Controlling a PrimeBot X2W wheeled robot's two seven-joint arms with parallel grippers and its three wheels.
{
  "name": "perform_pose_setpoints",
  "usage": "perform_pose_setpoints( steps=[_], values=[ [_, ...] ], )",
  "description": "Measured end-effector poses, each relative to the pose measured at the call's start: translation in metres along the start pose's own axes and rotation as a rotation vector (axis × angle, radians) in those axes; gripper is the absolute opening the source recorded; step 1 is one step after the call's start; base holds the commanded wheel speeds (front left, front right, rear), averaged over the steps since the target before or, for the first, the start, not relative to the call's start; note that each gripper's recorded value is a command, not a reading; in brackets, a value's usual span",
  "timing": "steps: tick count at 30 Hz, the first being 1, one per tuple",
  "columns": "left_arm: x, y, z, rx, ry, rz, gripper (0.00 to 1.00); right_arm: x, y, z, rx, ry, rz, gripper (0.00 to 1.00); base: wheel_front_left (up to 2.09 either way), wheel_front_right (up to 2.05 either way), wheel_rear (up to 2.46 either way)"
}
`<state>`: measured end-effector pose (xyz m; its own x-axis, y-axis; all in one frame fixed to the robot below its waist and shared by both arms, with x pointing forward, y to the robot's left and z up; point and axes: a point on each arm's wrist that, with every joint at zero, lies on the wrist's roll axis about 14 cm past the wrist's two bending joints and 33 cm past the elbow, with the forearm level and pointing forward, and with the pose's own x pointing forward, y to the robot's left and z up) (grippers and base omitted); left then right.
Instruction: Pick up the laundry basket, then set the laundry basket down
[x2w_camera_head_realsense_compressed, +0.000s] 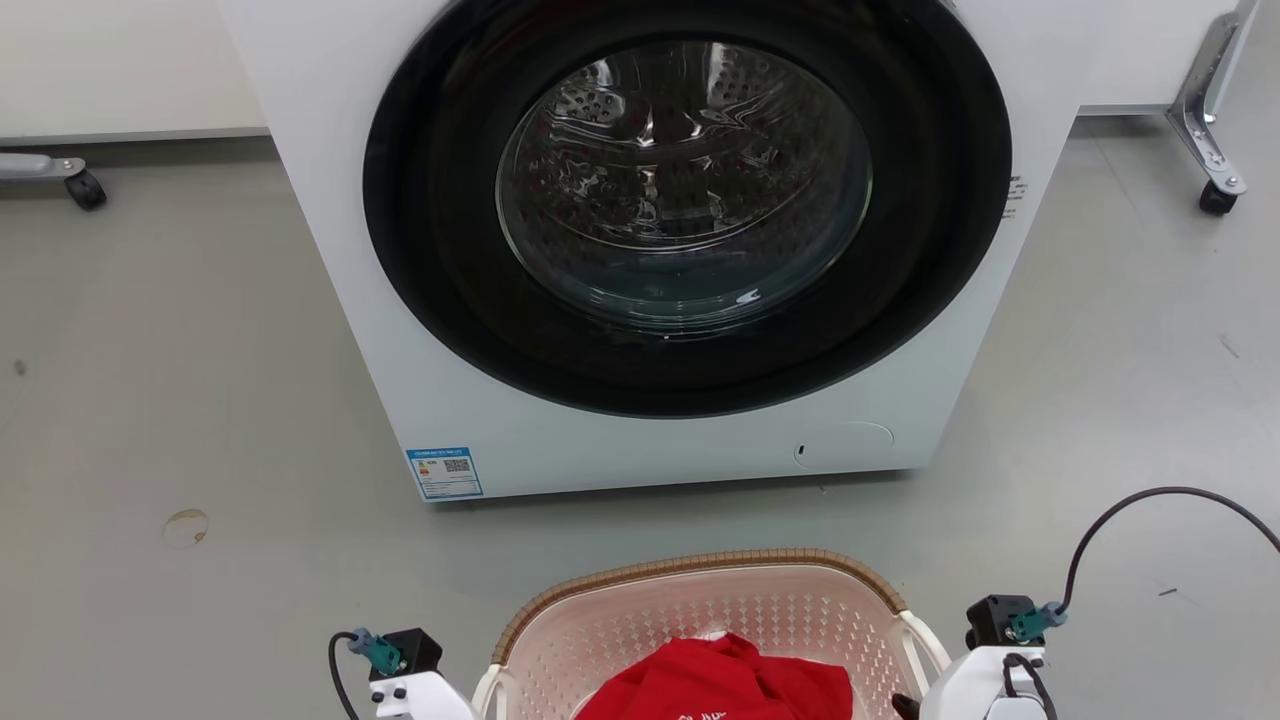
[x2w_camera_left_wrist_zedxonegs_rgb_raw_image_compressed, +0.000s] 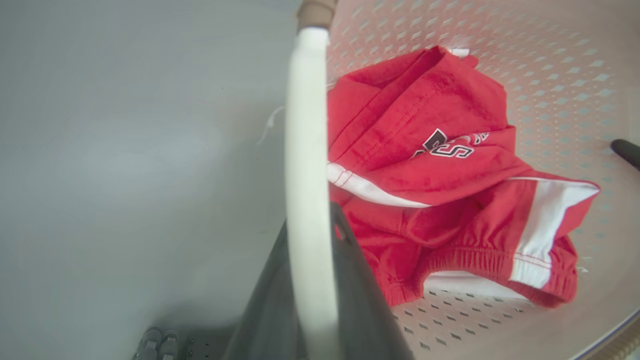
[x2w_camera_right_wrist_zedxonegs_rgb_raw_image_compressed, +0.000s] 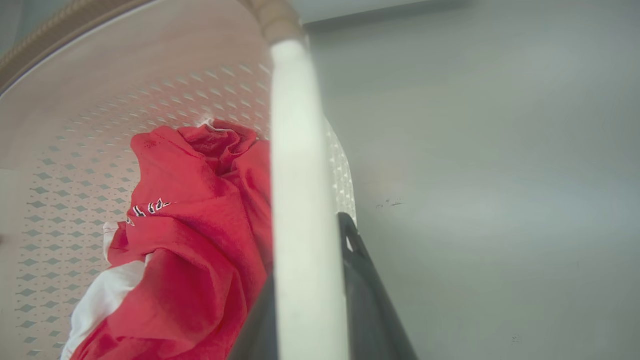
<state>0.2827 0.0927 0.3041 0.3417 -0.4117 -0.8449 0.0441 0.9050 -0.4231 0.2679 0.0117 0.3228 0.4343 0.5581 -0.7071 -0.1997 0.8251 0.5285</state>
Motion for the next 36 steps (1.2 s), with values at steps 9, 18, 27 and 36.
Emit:
perform_pose_setpoints(
  steps=[9,18,27,36],
  values=[
    [-0.0009,0.0007,-0.0008,0.001,-0.002,0.005,0.0,-0.0002,0.0016,-0.0017,-0.005,0.001,0.004,0.0,0.0,0.0,0.0],
    [-0.0013,0.0019,-0.0009,0.001,-0.002,0.009,0.0,0.0001,0.0029,-0.0038,0.003,0.006,0.007,0.0,0.0,0.0,0.0],
    [-0.0014,0.0031,-0.0021,-0.004,-0.001,0.013,0.0,0.0007,0.0036,-0.0054,-0.006,0.01,0.009,0.0,0.0,0.0,0.0],
    [-0.0013,0.0026,-0.0024,-0.005,0.0,0.013,0.0,0.0006,0.0029,-0.0062,-0.007,0.013,0.007,0.0,0.0,0.0,0.0]
  ],
)
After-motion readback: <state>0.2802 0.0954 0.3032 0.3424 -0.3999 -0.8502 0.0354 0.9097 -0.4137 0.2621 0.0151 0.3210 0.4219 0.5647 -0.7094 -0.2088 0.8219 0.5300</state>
